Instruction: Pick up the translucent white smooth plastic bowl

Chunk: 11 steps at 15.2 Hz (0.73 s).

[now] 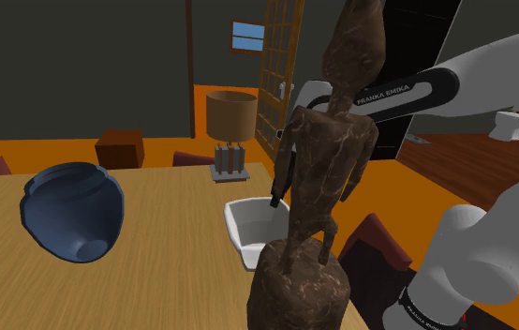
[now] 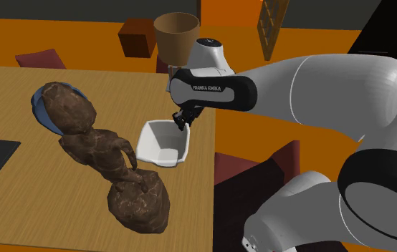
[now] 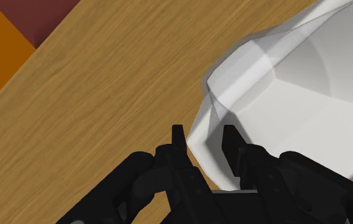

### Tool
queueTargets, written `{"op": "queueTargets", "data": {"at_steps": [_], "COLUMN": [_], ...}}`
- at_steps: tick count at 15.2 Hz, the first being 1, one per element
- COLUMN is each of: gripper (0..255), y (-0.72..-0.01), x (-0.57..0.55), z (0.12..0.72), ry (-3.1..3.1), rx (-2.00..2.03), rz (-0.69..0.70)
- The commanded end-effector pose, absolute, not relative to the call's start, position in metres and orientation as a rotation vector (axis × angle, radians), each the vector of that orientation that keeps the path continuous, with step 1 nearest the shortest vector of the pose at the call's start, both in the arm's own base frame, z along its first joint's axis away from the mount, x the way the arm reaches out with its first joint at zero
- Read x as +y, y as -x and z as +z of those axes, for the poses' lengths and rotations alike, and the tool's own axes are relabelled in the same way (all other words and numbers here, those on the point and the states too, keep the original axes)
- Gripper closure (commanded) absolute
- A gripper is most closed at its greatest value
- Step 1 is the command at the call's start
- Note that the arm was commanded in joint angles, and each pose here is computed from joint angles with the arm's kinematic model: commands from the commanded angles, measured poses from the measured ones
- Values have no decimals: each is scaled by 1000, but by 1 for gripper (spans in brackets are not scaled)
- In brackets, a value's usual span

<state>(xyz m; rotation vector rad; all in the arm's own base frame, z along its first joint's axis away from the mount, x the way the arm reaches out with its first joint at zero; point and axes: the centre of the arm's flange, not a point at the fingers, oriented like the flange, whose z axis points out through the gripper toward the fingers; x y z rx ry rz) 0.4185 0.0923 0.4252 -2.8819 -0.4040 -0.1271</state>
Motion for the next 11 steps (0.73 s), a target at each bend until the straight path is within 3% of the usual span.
{"op": "queueTargets", "data": {"at_steps": [1, 11], "gripper": [255, 255], "y": [-418, -418], "x": [92, 93], "z": [425, 456], "ry": [2882, 2882], "rx": [-404, -404], "rz": [-125, -125]}}
